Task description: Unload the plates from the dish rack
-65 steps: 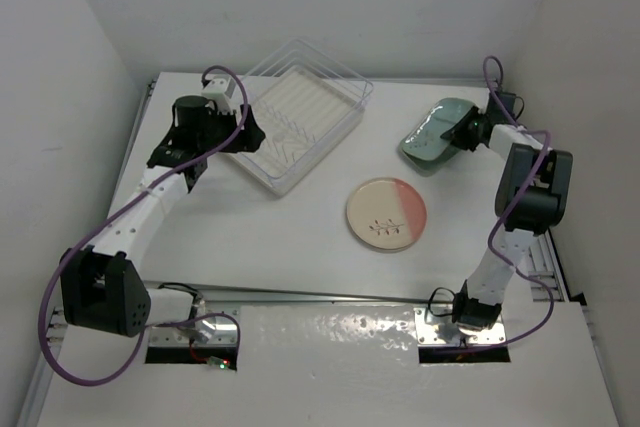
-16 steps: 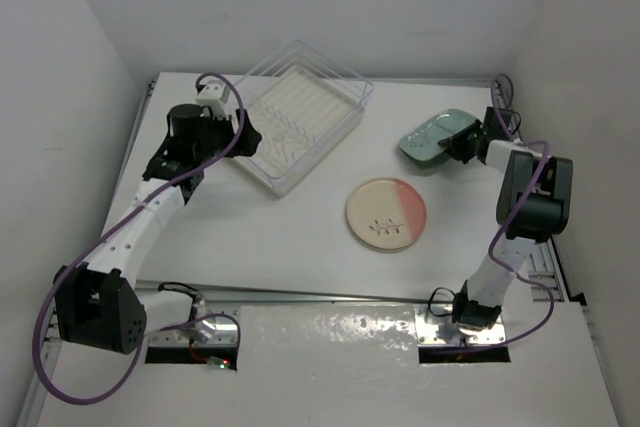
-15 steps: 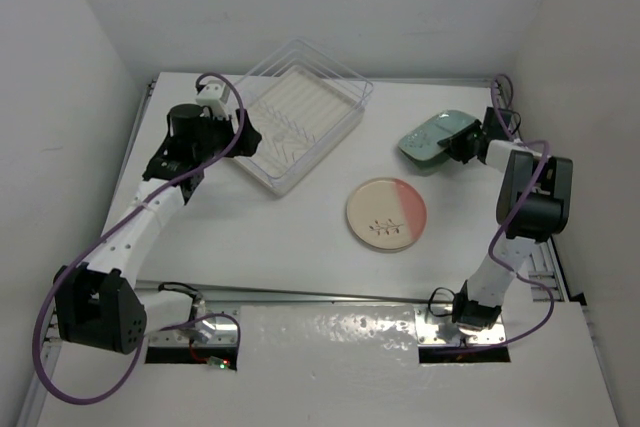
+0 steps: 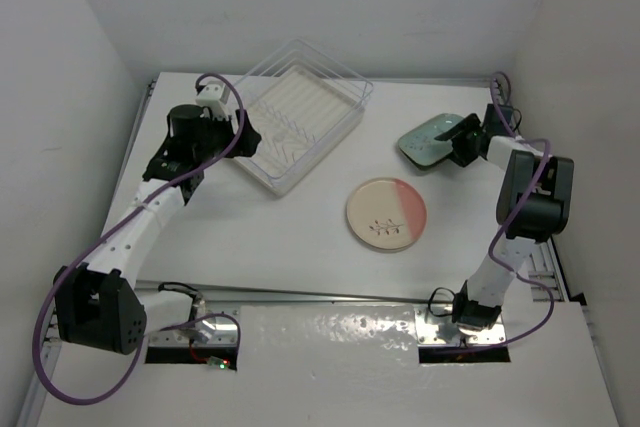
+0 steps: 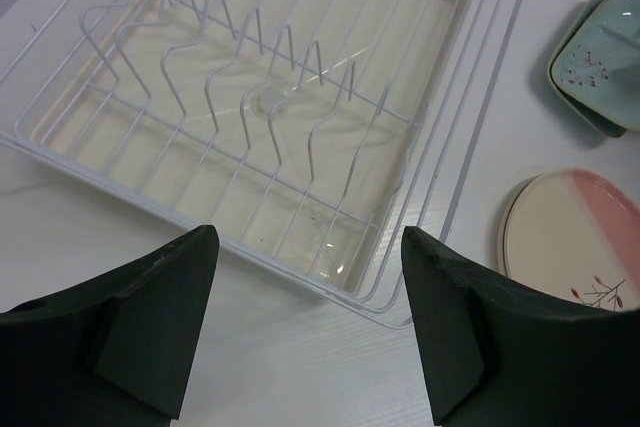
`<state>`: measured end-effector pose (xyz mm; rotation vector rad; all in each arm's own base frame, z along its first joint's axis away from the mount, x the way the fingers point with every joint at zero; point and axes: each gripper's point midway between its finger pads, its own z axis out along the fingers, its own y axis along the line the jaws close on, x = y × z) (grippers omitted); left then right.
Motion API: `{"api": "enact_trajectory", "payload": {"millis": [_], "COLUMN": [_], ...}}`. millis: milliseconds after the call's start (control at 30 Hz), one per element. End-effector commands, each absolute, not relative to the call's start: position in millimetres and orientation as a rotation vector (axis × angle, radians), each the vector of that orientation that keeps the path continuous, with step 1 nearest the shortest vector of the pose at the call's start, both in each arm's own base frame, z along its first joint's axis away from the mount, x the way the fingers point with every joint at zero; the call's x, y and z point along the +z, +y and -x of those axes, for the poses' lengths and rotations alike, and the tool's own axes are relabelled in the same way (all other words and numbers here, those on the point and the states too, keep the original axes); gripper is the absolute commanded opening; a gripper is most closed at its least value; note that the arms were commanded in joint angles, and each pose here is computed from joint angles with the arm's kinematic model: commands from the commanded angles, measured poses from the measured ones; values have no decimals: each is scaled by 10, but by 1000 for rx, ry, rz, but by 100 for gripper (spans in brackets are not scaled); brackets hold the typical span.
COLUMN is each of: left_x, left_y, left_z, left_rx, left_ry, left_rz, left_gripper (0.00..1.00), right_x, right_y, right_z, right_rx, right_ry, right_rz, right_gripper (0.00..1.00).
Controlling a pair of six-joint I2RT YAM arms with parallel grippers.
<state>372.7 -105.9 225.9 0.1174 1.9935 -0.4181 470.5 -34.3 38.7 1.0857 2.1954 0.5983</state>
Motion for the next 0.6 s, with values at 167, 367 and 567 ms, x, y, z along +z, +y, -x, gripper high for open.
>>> {"api": "enact_trajectory", "payload": {"millis": [167, 367, 567], "left_x": [2512, 2519, 2507], "left_y": [-1095, -1108, -1107], "left_z": [-3764, -3790, -3783], "left_rx": [-428, -431, -431], "left_ry": [1902, 1895, 1898], "left_rz": [-140, -149, -149], "left_gripper": [72, 72, 72], "right_x": [679, 567, 527], "right_y": [-458, -542, -574], "right_z": [-4716, -4550, -4548], "right_rx": [489, 375, 347], "right_ry": [2215, 2312, 2325], "right_rz": [-1059, -1111, -1111], "right_gripper": [61, 61, 56]}}
